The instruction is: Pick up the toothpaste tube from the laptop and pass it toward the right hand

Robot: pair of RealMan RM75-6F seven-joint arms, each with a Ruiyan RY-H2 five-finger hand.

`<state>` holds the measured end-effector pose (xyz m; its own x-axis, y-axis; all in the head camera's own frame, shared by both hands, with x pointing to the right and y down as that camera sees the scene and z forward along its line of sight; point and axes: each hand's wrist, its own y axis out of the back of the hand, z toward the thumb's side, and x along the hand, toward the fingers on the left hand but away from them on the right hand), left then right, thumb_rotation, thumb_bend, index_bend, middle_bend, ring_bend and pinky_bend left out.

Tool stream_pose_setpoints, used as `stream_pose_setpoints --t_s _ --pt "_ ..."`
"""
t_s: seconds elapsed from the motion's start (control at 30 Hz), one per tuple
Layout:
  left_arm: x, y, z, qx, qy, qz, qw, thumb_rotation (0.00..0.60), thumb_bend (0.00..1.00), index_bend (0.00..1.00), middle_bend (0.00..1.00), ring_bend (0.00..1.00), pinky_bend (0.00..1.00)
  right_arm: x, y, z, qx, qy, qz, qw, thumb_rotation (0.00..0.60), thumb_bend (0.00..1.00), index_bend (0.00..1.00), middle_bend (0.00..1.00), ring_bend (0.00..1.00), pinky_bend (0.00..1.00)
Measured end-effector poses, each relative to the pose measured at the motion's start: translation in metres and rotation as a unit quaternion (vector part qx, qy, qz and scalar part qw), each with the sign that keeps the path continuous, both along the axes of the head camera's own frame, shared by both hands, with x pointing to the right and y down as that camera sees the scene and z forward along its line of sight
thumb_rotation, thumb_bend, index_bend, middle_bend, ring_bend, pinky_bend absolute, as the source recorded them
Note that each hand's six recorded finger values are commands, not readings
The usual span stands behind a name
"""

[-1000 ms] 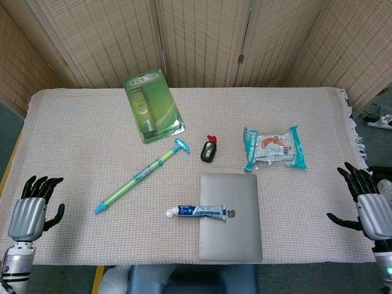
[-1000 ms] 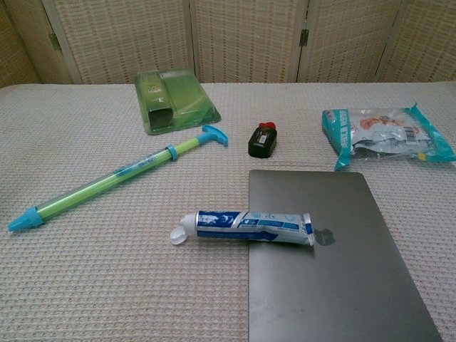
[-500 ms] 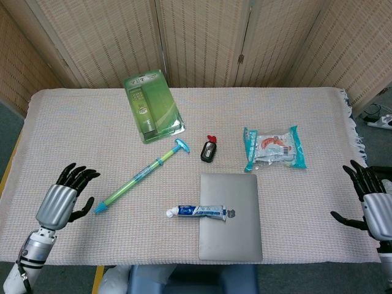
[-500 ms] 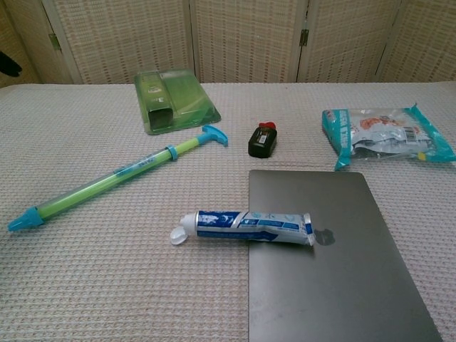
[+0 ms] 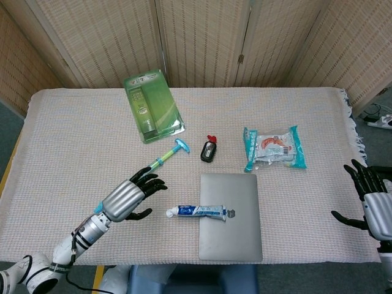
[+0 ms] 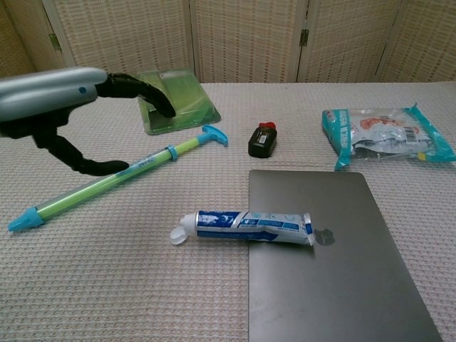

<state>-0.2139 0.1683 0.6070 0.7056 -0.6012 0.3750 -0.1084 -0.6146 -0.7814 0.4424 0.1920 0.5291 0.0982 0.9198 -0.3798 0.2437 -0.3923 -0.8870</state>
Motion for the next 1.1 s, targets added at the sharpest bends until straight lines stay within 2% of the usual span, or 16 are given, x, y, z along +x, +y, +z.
stream_pose_setpoints --t_s 0.1,0.27,0.57,0.73,1.0,1.1 --pt "0.022 0.007 0.007 -0.003 0.002 0.027 0.9996 0.6 0.33 0.19 0.24 0.17 0.07 0.0 0.0 0.001 -0.003 0.001 0.001 1.0 0.6 0.14 0.0 0.0 0.0 0.0" --pt "0.051 0.016 0.02 0.011 -0.009 0.063 0.9979 0.6 0.32 0.12 0.23 0.14 0.06 0.0 -0.002 0.002 -0.004 0.001 0.0 1.0 0.6 0.14 0.0 0.0 0.0 0.0" --pt "0.09 0.02 0.042 0.085 -0.067 0.094 0.9897 0.6 0.3 0.0 0.13 0.07 0.02 0.002 -0.002 0.003 -0.005 0.002 0.0 1.0 0.6 0.14 0.0 0.0 0.0 0.0" --pt "0.112 0.027 0.059 0.098 -0.104 0.112 0.9833 0.6 0.29 0.0 0.1 0.05 0.01 0.004 -0.001 0.0 -0.003 0.003 0.002 1.0 0.6 0.14 0.0 0.0 0.0 0.0" --pt "0.132 0.041 0.07 0.109 -0.129 0.137 0.976 0.6 0.29 0.0 0.1 0.05 0.01 0.006 0.001 0.001 -0.005 0.003 0.005 1.0 0.6 0.14 0.0 0.0 0.0 0.0" --pt "0.14 0.045 0.077 0.1 -0.136 0.134 0.9765 0.6 0.29 0.0 0.1 0.05 0.01 0.006 0.001 0.001 -0.005 0.003 0.006 1.0 0.6 0.14 0.0 0.0 0.0 0.0"
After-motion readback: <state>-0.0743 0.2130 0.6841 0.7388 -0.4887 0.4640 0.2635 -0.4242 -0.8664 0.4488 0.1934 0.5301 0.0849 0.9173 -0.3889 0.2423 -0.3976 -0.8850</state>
